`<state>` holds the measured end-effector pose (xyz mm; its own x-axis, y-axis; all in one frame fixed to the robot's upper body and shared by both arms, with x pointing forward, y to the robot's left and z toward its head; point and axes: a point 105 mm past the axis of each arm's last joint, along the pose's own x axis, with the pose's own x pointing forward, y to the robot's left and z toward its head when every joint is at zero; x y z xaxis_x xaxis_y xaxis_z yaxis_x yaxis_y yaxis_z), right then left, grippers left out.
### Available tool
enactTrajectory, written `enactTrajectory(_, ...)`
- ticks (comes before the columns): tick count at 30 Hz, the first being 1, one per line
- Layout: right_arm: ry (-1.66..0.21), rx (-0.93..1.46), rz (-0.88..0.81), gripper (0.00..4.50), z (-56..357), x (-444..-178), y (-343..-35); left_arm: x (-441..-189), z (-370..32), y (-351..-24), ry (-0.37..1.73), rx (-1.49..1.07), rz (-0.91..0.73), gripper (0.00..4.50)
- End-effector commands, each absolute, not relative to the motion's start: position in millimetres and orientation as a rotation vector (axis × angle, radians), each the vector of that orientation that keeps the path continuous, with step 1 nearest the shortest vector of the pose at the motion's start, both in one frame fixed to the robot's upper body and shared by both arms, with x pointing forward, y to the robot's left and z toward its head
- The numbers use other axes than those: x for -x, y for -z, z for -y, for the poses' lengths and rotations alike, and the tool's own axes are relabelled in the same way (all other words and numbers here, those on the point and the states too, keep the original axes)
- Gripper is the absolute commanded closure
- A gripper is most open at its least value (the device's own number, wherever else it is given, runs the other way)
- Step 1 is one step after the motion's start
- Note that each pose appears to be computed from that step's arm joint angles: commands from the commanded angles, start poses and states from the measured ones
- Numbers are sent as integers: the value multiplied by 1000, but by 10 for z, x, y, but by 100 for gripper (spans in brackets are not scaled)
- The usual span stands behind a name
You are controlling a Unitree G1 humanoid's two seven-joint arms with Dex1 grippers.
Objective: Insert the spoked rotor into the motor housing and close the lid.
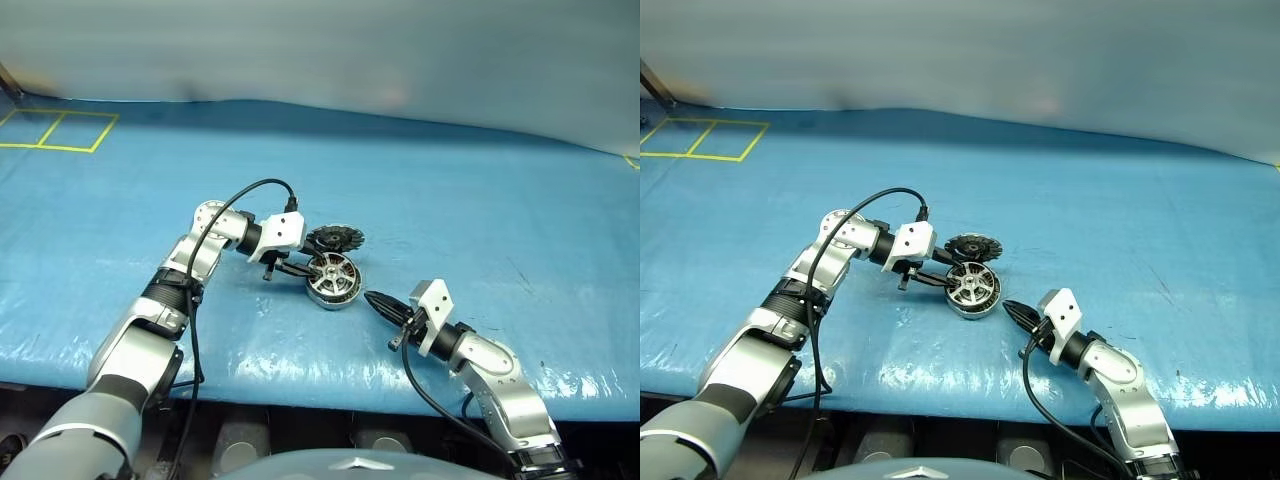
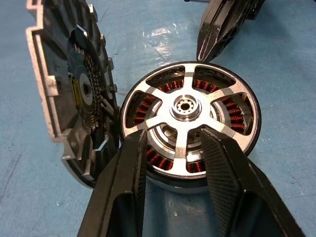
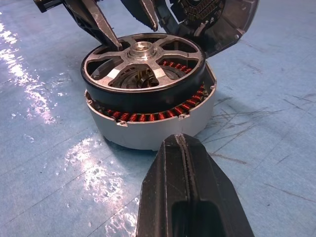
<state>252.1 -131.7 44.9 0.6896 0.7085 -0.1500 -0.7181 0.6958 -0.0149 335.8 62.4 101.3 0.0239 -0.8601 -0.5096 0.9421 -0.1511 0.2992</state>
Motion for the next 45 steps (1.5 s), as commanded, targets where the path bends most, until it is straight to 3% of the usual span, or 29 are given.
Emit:
enactTrajectory(1, -794, 87, -90, 450, 1323, -2528, -542, -3383, -636, -1176, 1553, -687, -72, 272)
enactTrajectory(11, -775, 85, -34, 450, 1353, -2603, -698, -3322, -738, -1299, 1508, -568, -29, 272)
enactTrajectory(33, -790, 124, -12, 450, 1238, -2743, -922, -3182, -1007, -1088, 1348, -428, -81, 272)
enactTrajectory(38, -843, 169, 37, 450, 1068, -2750, -1111, -3126, -1057, -1022, 1304, -399, -83, 272)
enactTrajectory(45, -879, 246, 19, 450, 886, -2795, -993, -3033, -1127, -910, 1240, -355, -98, 272)
